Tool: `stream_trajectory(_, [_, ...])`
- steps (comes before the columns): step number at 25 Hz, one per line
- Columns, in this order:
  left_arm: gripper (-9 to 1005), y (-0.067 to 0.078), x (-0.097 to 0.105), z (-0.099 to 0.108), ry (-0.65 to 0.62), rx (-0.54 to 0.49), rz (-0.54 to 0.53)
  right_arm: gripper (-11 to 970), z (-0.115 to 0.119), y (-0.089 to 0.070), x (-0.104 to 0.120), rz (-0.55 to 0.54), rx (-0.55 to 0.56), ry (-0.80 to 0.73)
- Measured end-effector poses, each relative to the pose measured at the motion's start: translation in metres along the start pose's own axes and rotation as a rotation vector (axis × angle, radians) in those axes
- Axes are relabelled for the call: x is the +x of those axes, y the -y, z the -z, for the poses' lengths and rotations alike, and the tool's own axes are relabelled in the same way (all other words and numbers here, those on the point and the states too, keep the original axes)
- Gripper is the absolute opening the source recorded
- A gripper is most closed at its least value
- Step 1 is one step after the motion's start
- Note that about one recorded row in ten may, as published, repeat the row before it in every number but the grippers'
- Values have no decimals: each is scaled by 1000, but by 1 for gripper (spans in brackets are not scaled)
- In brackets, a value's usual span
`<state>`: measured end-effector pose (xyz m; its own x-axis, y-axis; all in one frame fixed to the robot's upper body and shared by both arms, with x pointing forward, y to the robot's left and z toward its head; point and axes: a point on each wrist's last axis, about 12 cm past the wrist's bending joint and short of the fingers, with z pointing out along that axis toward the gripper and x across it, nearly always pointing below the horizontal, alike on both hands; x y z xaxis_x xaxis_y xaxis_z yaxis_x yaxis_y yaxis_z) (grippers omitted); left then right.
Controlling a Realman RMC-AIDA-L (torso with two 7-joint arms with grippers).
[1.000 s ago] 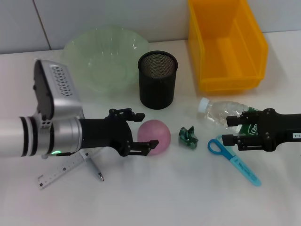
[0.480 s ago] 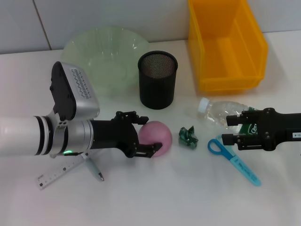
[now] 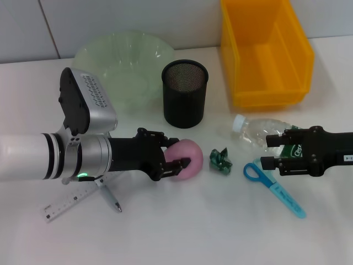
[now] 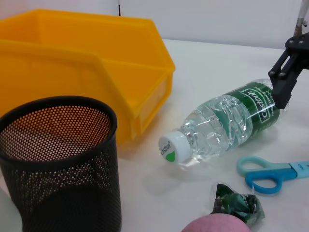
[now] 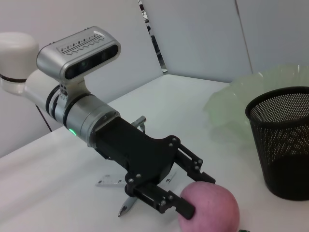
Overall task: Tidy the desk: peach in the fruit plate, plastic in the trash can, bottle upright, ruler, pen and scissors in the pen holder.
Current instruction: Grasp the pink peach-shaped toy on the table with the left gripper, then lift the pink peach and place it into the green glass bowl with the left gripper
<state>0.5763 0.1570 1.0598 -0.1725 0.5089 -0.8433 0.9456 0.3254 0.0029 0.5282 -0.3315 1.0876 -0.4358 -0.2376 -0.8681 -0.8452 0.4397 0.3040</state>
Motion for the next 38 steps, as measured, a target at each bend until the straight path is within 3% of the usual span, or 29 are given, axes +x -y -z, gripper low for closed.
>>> stream_trajectory(9, [416,2,-3,11,52,5,42,700,0,0,0,2,3,2])
stream_trajectory(12, [343,-1,-6,34,141,-38,71,700,1,0,0,4,9,8])
stream_trajectory(13, [314,-5,-8,51,200,-77,80,700,1,1,0,5,11,11])
stream_trajectory(14, [307,-5,-8,51,200,-77,80,700,1,1,0,5,11,11])
stream_trajectory(15, [300,-9,-9,73,270,-124,93,700,1,1,-1,6,11,12])
stream_trajectory(17, [286,-12,-9,80,294,-147,101,701,0,1,-1,7,11,13])
stream_trajectory(18, [279,-20,-8,91,340,-211,117,701,-1,1,-2,8,10,14])
stream_trajectory(21, [257,-31,-5,97,374,-282,138,701,-2,0,-2,8,8,16])
stream_trajectory(23, [242,-49,-1,93,415,-384,198,701,-2,0,-2,9,8,18])
stream_trajectory(25, [226,-54,0,91,421,-409,214,701,-2,0,-2,10,9,20])
stream_trajectory(28, [198,-73,3,77,421,-537,257,701,-2,0,-2,11,11,21])
stream_trajectory(34, [175,-82,7,62,397,-654,266,700,-1,1,-2,9,16,28])
stream_trajectory(38, [169,-81,12,59,410,-714,228,700,-1,1,-3,13,15,26])
